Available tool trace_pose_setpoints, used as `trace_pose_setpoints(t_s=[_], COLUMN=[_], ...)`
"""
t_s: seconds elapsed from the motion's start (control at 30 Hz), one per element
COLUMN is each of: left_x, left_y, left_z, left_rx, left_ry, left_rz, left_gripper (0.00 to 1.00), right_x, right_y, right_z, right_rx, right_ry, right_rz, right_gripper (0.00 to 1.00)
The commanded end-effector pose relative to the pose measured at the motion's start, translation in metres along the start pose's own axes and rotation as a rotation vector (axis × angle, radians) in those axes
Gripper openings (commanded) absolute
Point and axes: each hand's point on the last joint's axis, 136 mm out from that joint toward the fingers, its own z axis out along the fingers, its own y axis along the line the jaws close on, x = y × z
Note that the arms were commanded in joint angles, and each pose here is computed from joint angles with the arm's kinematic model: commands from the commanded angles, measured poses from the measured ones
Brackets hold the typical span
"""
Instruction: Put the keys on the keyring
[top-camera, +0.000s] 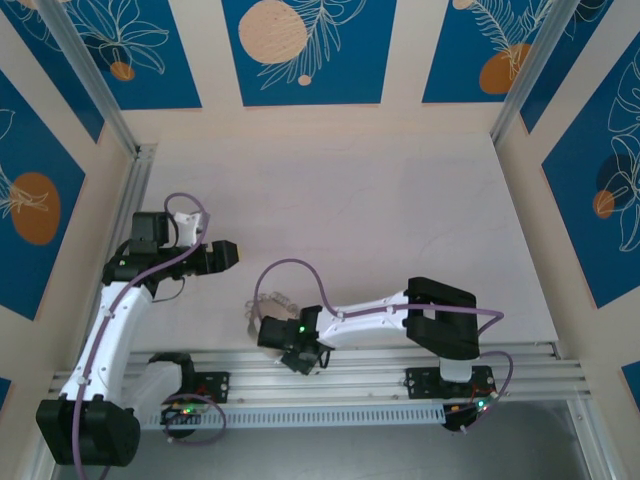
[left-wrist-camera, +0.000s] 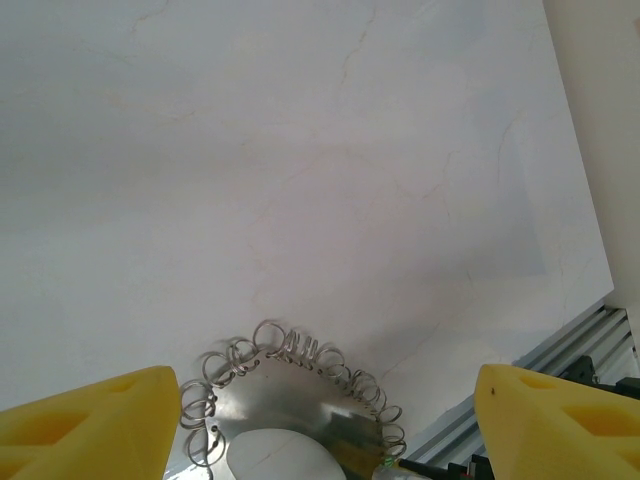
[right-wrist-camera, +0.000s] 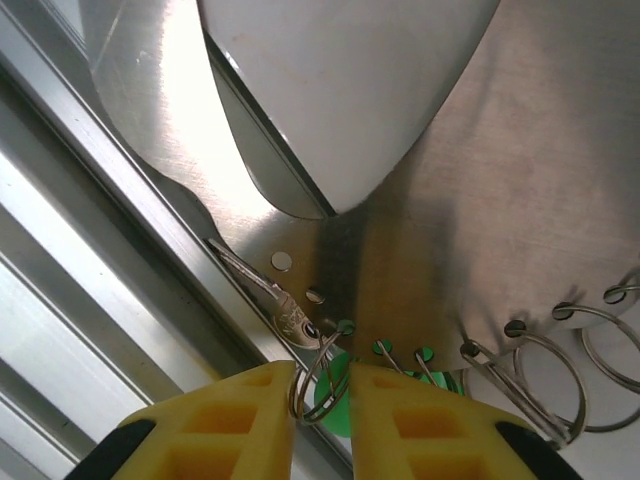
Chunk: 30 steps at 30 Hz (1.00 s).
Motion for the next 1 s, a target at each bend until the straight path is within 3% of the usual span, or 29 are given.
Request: trace_pose_setpoints(t_s=[0.0,0.43,0.53,0.97], left_x=[-0.007,-0.005,-0.005,-0.006], left_y=[-0.001,-0.001,0.000,-0.010], left_z=[-0.007,-0.007,-0.007,-0.006], left_rx=[-0.003,-0.008,-0.009,0.049], left_ry=[-0.025,-0.023,-0.023,-0.024], left_rz=[0.011,0.019,0.019,0.042], left_gripper=[0.77,0.77,0.77,0.75], right_x=[-0.003,-0.009,-0.011,-0.027], right_y=[-0.004,-0.008,-0.010,-0.041], right_z=[-0.002,-0.008,-0.015,-0.089], right_rx=[0.028,-0.013,-0.063,-0.500], right_ry=[0.005,-0.023,-0.053,-0.337], right_rz=[0.010,0.056,0.094,0.297], right_gripper=[0.18,0.00,0.00,0.00])
